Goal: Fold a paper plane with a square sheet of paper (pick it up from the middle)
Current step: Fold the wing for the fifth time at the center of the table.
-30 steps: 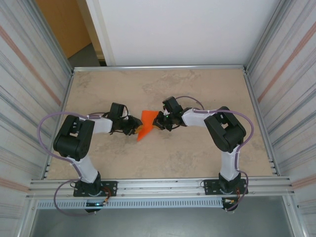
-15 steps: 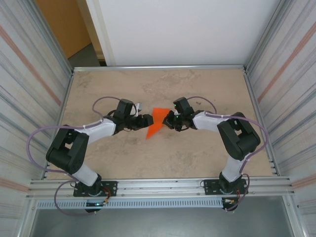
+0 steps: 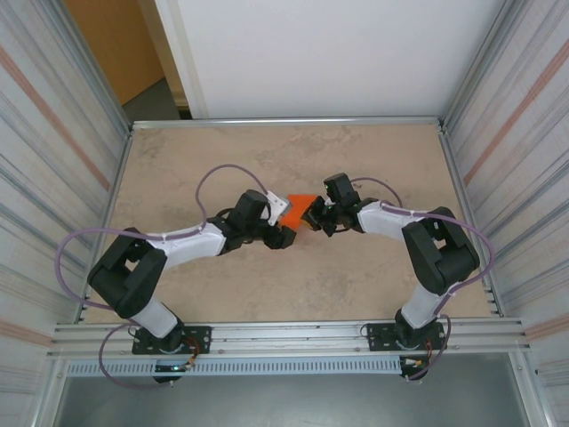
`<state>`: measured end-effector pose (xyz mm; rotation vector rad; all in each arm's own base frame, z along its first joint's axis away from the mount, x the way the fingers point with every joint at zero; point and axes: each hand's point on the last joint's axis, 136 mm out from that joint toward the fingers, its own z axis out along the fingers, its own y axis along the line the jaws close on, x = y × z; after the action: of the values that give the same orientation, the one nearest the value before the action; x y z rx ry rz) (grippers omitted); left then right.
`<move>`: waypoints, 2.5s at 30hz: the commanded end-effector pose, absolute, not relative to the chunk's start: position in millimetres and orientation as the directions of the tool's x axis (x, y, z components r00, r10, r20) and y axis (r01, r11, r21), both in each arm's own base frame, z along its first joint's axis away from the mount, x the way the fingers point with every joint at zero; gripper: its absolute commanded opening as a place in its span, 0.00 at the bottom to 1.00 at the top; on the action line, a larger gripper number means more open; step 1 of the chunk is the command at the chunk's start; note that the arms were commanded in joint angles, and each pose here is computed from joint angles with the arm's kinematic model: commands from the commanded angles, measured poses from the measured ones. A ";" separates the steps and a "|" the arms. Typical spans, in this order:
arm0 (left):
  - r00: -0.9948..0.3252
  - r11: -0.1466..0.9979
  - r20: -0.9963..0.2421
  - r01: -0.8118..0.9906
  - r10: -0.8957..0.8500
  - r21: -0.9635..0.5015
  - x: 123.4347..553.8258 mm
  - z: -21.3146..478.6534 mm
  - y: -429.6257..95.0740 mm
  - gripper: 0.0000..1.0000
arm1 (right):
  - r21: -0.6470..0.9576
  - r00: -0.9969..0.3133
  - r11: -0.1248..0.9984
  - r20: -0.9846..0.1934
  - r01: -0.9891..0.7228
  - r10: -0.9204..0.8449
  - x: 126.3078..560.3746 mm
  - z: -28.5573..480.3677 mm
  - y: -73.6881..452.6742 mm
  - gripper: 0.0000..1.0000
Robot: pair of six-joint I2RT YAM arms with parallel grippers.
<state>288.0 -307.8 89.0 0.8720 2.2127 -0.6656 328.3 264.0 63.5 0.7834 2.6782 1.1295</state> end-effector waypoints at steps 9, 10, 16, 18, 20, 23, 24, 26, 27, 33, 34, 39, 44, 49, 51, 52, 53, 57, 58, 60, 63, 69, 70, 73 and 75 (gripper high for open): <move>-0.284 0.557 -0.799 0.827 0.529 0.075 308.0 78.6 -320.1 0.54 | 0.702 -0.835 0.529 0.174 0.477 0.522 329.8 78.4 269.5 0.03; -0.278 0.553 -0.798 0.829 0.535 0.083 308.2 76.0 -320.4 0.53 | 0.703 -0.834 0.525 0.178 0.479 0.522 330.1 79.5 269.5 0.03; -0.264 0.557 -0.791 0.823 0.551 0.114 312.2 63.4 -318.1 0.46 | 0.702 -0.831 0.516 0.200 0.491 0.520 330.4 79.8 271.8 0.03; -0.264 0.556 -0.791 0.824 0.552 0.113 312.0 61.6 -318.3 0.43 | 0.701 -0.831 0.516 0.203 0.492 0.517 330.5 80.2 272.6 0.04; -0.263 0.551 -0.792 0.827 0.551 0.109 311.5 59.9 -319.7 0.40 | 0.699 -0.831 0.515 0.209 0.495 0.516 330.6 79.7 273.2 0.04; -0.269 0.553 -0.790 0.827 0.551 0.104 311.0 55.4 -319.1 0.37 | 0.698 -0.833 0.516 0.214 0.496 0.511 329.9 79.7 275.4 0.05; -0.270 0.553 -0.788 0.827 0.553 0.104 310.4 53.3 -318.7 0.36 | 0.697 -0.833 0.517 0.214 0.496 0.510 329.3 79.3 275.6 0.05; -0.271 0.551 -0.787 0.829 0.554 0.102 309.4 52.4 -318.5 0.33 | 0.696 -0.833 0.518 0.217 0.497 0.508 328.7 79.0 276.3 0.06; -0.274 0.553 -0.787 0.827 0.553 0.100 309.3 51.4 -318.0 0.31 | 0.695 -0.834 0.519 0.218 0.497 0.507 328.3 78.4 276.3 0.07; -0.284 0.555 -0.787 0.827 0.547 0.087 307.2 48.5 -317.7 0.25 | 0.686 -0.833 0.527 0.218 0.501 0.508 327.0 77.7 274.6 0.21; -0.286 0.554 -0.788 0.828 0.545 0.083 307.1 48.0 -318.3 0.24 | 0.681 -0.832 0.534 0.212 0.502 0.512 327.1 76.7 272.2 0.28; -0.312 0.554 -0.785 0.831 0.536 0.048 305.0 42.0 -321.4 0.22 | 0.674 -0.835 0.565 0.146 0.476 0.530 331.2 81.7 258.2 0.54; -0.337 0.557 -0.784 0.830 0.522 0.014 303.9 36.2 -322.8 0.22 | 0.661 -0.823 0.583 0.097 0.473 0.559 333.9 82.7 240.5 0.59; -0.348 0.540 -0.787 0.842 0.509 -0.022 300.3 35.6 -327.6 0.21 | 0.641 -0.810 0.598 0.064 0.481 0.583 333.7 81.4 226.1 0.59; -0.355 0.533 -0.786 0.845 0.506 -0.039 298.9 34.4 -328.7 0.21 | 0.636 -0.806 0.600 0.059 0.485 0.589 333.7 81.0 222.6 0.59; -0.362 0.535 -0.786 0.844 0.501 -0.047 298.7 34.4 -328.5 0.21 | 0.633 -0.805 0.603 0.054 0.485 0.590 333.0 80.4 221.4 0.59; -0.368 0.534 -0.786 0.843 0.496 -0.057 298.8 34.1 -328.3 0.21 | 0.629 -0.804 0.605 0.052 0.487 0.593 332.7 79.7 219.8 0.59; -0.405 0.542 -0.786 0.834 0.467 -0.107 298.8 33.6 -325.8 0.21 | 0.618 -0.795 0.613 0.034 0.493 0.606 331.7 78.5 213.0 0.59; -0.416 0.542 -0.786 0.831 0.457 -0.125 298.7 33.3 -325.2 0.21 | 0.615 -0.795 0.616 0.029 0.492 0.606 331.3 78.1 211.8 0.59; -0.446 0.544 -0.785 0.822 0.429 -0.169 299.4 33.8 -324.2 0.21 | 0.610 -0.797 0.625 0.018 0.487 0.604 331.0 78.0 210.2 0.59; -0.505 0.549 -0.775 0.797 0.380 -0.251 300.9 34.7 -320.7 0.21 | 0.598 -0.810 0.651 -0.005 0.468 0.587 328.9 75.0 207.1 0.59; -0.630 0.534 -0.723 0.730 0.283 -0.426 304.9 42.0 -314.8 0.21 | 0.583 -0.825 0.705 -0.099 0.405 0.556 327.8 74.5 197.3 0.61; -0.643 0.530 -0.716 0.721 0.271 -0.447 304.8 42.9 -313.9 0.20 | 0.585 -0.829 0.712 -0.116 0.388 0.547 328.0 75.2 196.6 0.61; -0.686 0.521 -0.689 0.687 0.235 -0.506 307.2 45.1 -310.4 0.19 | 0.595 -0.847 0.732 -0.153 0.332 0.509 328.6 76.9 198.5 0.62; -0.711 0.517 -0.671 0.663 0.210 -0.541 309.7 47.3 -308.7 0.18 | 0.594 -0.861 0.745 -0.163 0.304 0.482 327.4 75.9 201.3 0.62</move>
<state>313.4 -304.0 42.3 0.7600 2.2053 -0.9851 324.9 203.1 69.3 0.7281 2.6624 0.8404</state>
